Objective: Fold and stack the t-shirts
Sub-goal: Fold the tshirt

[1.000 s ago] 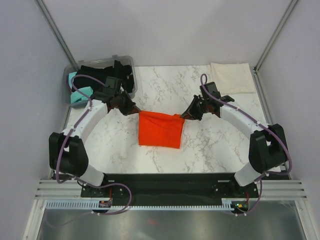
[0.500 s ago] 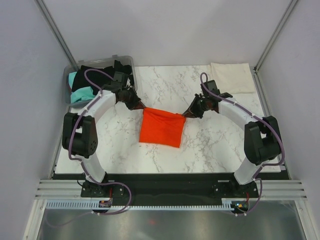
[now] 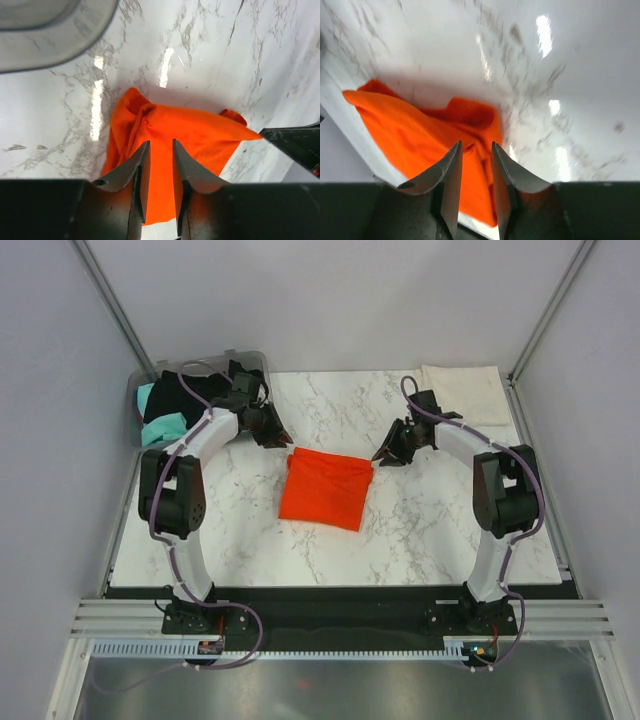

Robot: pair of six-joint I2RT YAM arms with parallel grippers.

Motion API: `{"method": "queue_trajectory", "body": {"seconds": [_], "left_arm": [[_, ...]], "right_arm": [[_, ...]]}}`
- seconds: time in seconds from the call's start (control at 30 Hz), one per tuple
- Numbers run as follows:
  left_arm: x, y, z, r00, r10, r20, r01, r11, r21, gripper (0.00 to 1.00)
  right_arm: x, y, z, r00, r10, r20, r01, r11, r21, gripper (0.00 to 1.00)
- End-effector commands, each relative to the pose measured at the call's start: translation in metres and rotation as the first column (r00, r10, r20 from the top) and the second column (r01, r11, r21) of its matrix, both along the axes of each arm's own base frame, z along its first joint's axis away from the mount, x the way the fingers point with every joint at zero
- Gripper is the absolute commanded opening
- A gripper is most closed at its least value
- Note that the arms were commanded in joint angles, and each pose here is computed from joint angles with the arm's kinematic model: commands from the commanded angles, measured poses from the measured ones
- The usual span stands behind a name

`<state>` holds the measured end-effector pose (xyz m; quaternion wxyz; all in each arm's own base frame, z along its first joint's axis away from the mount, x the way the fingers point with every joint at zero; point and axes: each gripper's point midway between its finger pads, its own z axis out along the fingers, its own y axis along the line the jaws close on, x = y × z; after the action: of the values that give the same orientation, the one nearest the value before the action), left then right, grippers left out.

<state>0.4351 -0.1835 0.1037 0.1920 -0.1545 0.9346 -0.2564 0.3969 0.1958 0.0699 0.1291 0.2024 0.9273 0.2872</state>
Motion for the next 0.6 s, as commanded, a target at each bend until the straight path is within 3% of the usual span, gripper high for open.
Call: {"method": "queue_trajectory", "body": {"seconds": [0.0,0.1,0.23,0.33,0.37,0.4,0.43,0.47,0.57], "left_arm": [[0.021,0.02,0.052,0.98,-0.035,0.194,0.016,0.995,0.099,0.32],[0.014,0.026,0.083,0.96,-0.059,0.273,0.025,0.992,0.124,0.42],[-0.007,0.003,0.094,0.949,-0.151,0.278,0.154,0.988,0.013,0.42],[-0.024,-0.026,0.079,0.942,-0.228,0.246,0.264,0.956,-0.128,0.36],[-0.029,-0.033,0.076,0.939,-0.245,0.243,0.289,0.943,-0.165,0.34],[-0.027,-0.038,0.068,0.93,-0.244,0.273,0.301,0.935,-0.188,0.31],[-0.029,-0.045,0.065,0.932,-0.24,0.273,0.304,0.926,-0.222,0.3],[-0.028,-0.049,0.062,0.926,-0.238,0.292,0.31,0.922,-0.232,0.3],[-0.025,-0.06,0.035,0.925,-0.227,0.306,0.316,0.905,-0.285,0.3]], "right_arm": [[0.048,-0.027,0.019,0.98,0.086,0.181,-0.066,0.991,-0.114,0.38],[0.058,-0.036,0.042,0.964,0.138,0.227,-0.095,0.977,-0.192,0.42],[0.04,-0.015,0.071,0.941,0.174,0.292,-0.138,0.981,-0.139,0.42],[0.017,0.032,0.083,0.918,0.182,0.352,-0.196,0.981,0.004,0.42],[-0.001,0.042,0.066,0.93,0.179,0.321,-0.203,0.978,0.043,0.4],[0.006,0.061,0.079,0.903,0.153,0.402,-0.226,0.964,0.139,0.39],[0.003,0.07,0.078,0.929,0.085,0.359,-0.181,0.954,0.241,0.36],[0.004,0.082,0.071,0.914,0.06,0.401,-0.195,0.932,0.305,0.29],[-0.006,0.093,0.044,0.939,0.049,0.341,-0.19,0.899,0.395,0.2]]}}
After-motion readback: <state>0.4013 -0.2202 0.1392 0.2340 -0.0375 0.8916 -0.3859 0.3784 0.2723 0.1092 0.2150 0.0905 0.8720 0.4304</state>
